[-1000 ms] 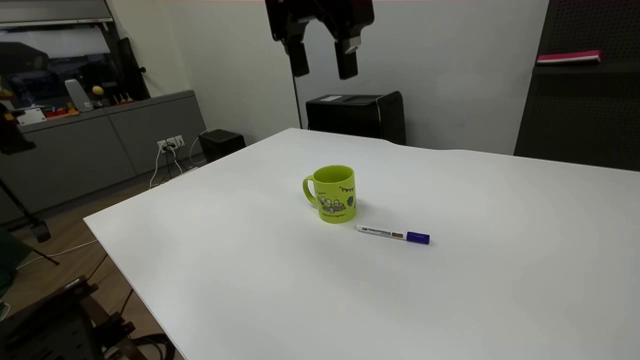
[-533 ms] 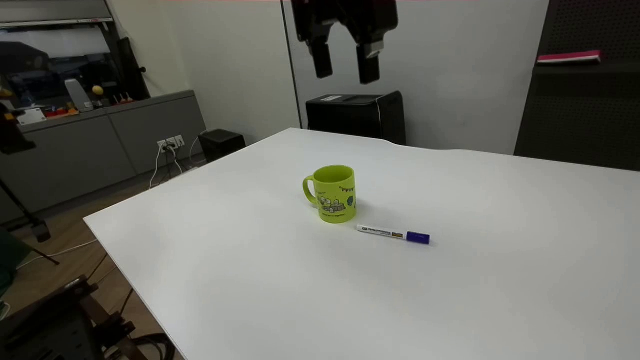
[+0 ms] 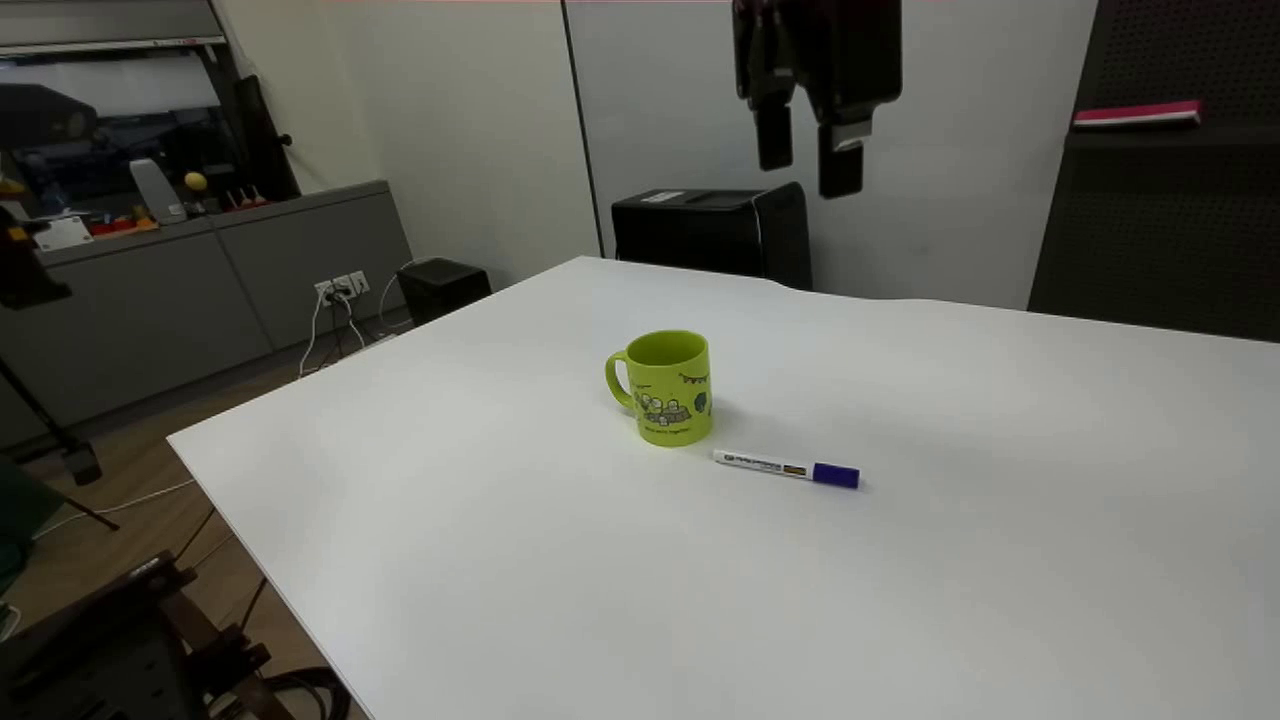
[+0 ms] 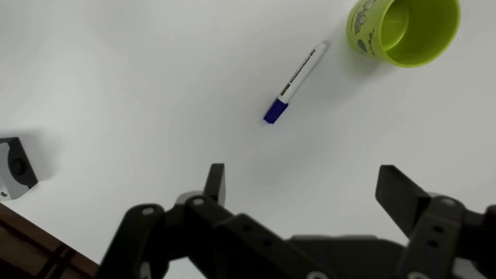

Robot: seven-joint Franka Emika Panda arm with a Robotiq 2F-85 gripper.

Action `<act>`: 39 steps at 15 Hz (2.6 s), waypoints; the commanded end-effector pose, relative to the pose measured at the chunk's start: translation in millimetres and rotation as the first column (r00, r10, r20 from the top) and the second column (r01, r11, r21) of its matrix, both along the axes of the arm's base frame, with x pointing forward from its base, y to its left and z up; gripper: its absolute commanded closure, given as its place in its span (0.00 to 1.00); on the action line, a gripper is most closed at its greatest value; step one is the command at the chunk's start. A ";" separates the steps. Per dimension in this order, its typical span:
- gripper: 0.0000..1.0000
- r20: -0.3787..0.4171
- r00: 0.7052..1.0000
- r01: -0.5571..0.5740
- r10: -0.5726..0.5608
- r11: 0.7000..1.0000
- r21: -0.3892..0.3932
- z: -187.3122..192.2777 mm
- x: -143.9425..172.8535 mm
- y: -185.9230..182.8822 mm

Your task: Pick up the pen and place it in the green cup.

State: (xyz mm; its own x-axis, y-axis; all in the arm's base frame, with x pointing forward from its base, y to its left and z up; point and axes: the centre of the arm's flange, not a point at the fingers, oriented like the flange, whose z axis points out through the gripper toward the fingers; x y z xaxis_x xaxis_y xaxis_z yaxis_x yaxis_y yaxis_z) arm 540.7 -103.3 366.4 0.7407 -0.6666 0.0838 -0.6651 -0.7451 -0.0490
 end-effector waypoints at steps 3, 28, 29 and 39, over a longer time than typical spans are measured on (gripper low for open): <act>0.00 0.012 0.958 0.285 -0.285 0.958 0.008 -9.3 72.7 -1.1; 0.00 0.008 0.803 0.596 -0.596 0.803 0.018 -157.8 32.9 35.0; 0.00 0.003 0.808 0.589 -0.589 0.808 0.019 -160.6 32.1 31.6; 0.00 -0.045 0.891 0.452 -0.451 0.892 0.008 -187.4 48.1 15.8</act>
State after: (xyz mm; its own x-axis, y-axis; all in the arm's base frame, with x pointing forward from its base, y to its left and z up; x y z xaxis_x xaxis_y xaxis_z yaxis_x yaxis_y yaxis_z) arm 572.4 -81.1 185.5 0.3316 -0.9421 0.0500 -0.9427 -0.3330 -0.0223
